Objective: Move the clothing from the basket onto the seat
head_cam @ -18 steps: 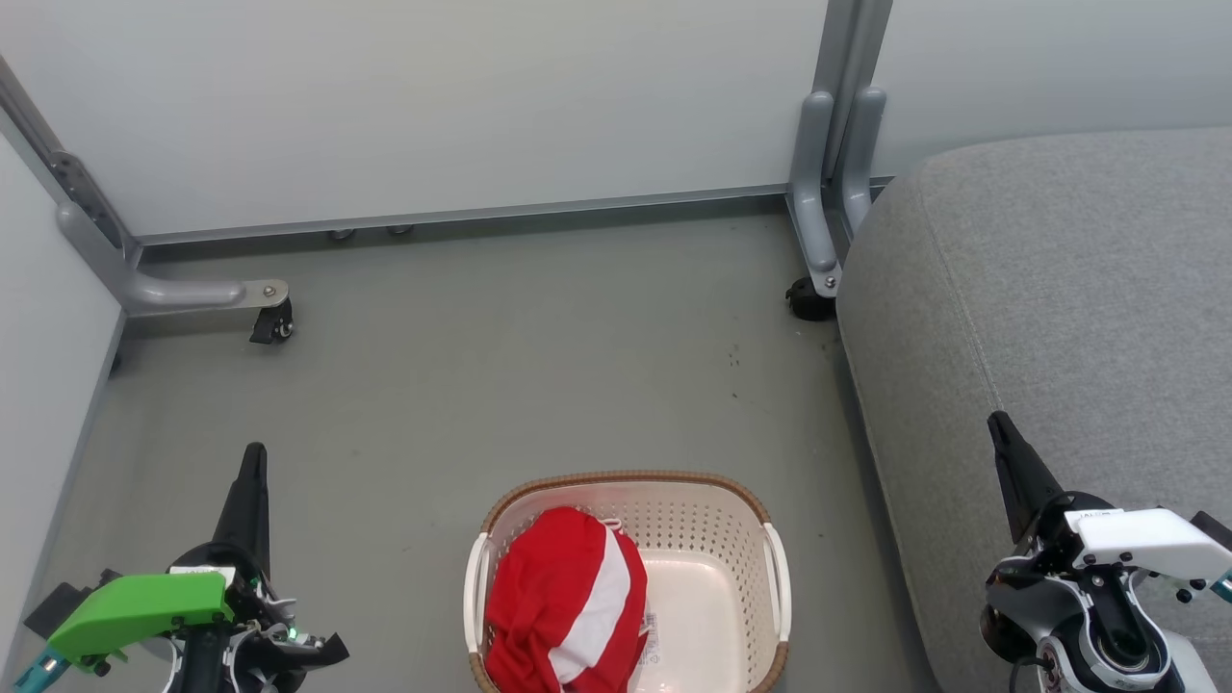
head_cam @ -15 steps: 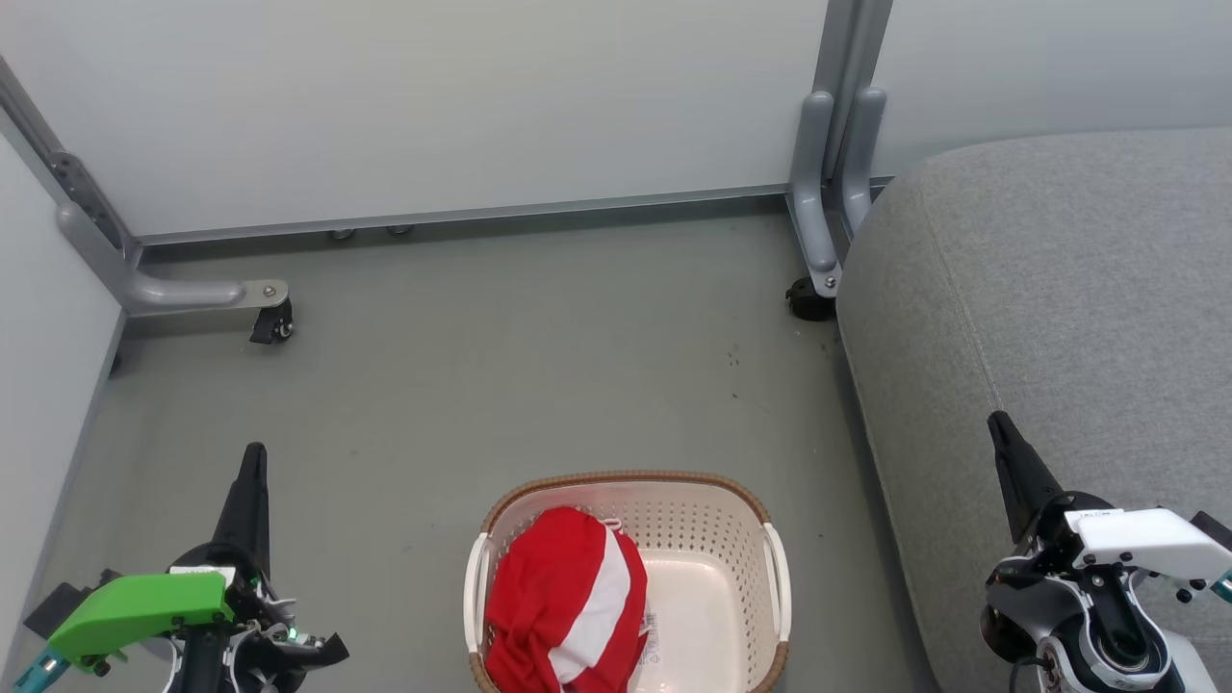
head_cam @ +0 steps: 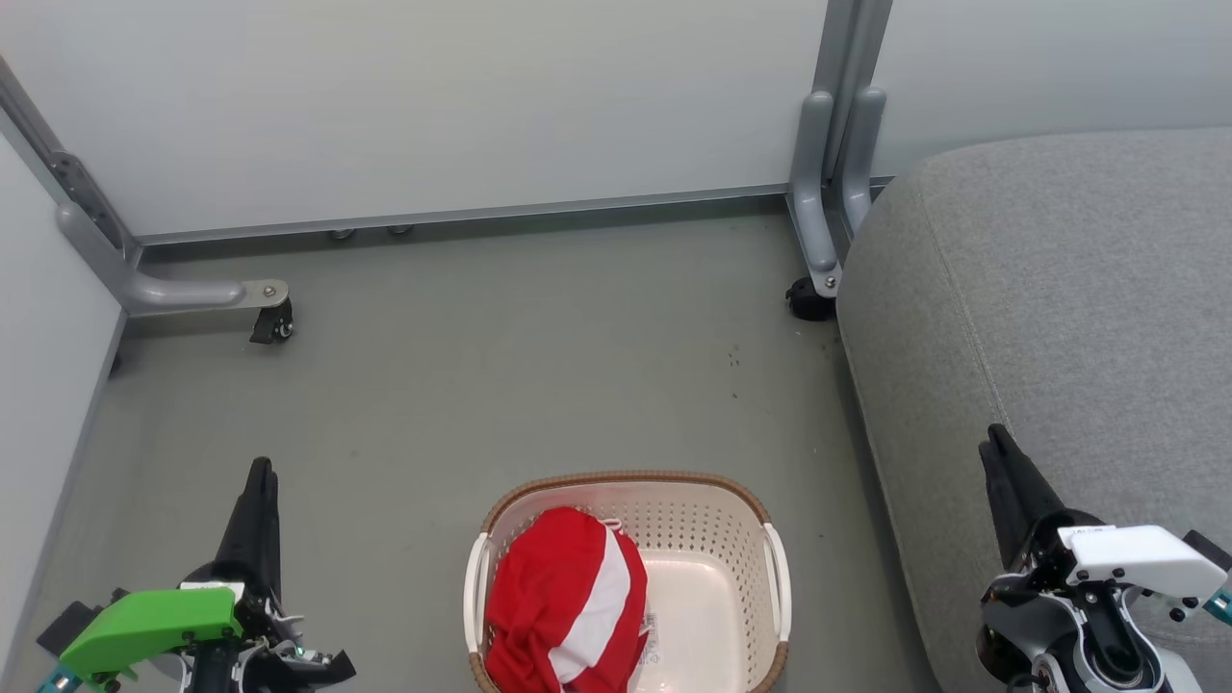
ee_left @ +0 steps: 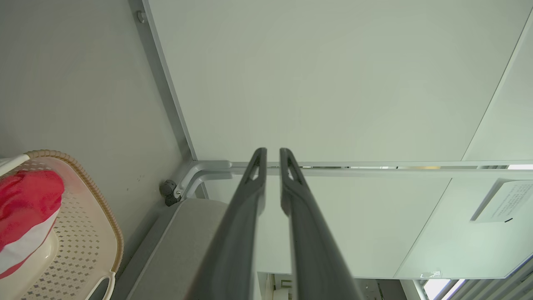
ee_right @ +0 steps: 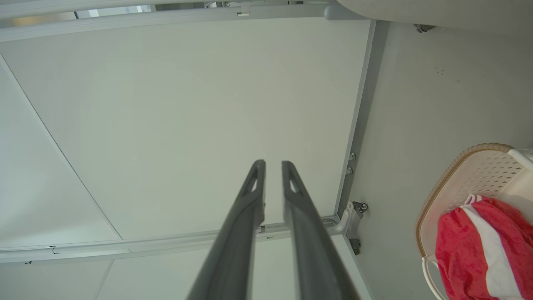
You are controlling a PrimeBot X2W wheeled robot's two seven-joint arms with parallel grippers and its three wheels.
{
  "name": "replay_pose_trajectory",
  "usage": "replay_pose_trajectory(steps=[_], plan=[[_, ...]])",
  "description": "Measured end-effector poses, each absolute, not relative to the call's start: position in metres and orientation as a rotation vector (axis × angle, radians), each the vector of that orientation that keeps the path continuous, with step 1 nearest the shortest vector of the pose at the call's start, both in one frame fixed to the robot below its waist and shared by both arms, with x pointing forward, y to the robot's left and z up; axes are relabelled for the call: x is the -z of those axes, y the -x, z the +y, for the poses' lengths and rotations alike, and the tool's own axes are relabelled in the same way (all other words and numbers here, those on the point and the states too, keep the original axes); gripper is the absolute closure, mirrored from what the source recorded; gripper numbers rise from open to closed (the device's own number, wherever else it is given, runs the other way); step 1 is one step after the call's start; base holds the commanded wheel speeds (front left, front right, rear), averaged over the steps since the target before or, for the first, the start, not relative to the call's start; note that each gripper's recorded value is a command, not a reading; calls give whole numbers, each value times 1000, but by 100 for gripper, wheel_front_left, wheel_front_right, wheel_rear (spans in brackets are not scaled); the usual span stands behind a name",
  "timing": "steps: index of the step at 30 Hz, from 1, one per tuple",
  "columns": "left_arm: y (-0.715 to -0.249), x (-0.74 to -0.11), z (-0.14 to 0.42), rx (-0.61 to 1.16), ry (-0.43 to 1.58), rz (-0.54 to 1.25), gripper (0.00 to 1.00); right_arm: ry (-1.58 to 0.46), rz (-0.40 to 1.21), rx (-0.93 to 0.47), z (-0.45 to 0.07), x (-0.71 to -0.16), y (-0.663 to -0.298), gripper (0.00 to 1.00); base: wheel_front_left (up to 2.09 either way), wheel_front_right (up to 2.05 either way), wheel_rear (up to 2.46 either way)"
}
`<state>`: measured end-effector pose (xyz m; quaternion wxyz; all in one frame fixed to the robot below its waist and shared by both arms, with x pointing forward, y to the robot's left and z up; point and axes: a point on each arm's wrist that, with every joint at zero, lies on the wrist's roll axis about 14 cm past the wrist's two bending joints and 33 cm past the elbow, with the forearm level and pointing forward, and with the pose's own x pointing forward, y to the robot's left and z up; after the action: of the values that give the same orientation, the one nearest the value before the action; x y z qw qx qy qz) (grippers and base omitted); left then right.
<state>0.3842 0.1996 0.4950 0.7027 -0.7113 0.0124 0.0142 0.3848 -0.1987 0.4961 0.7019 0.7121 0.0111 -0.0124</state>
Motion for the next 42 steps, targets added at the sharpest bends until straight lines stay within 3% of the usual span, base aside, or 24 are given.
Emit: replay_pose_trajectory(steps=[13,42], plan=[[-387,-500,185,-11,1522,27,0,-1498,30,50,-196,-491,-383,0,0,0,0],[-392,-517,164,69,923,-5,0,-842,-29,-61,-178,-522,-389,0,0,0,0]])
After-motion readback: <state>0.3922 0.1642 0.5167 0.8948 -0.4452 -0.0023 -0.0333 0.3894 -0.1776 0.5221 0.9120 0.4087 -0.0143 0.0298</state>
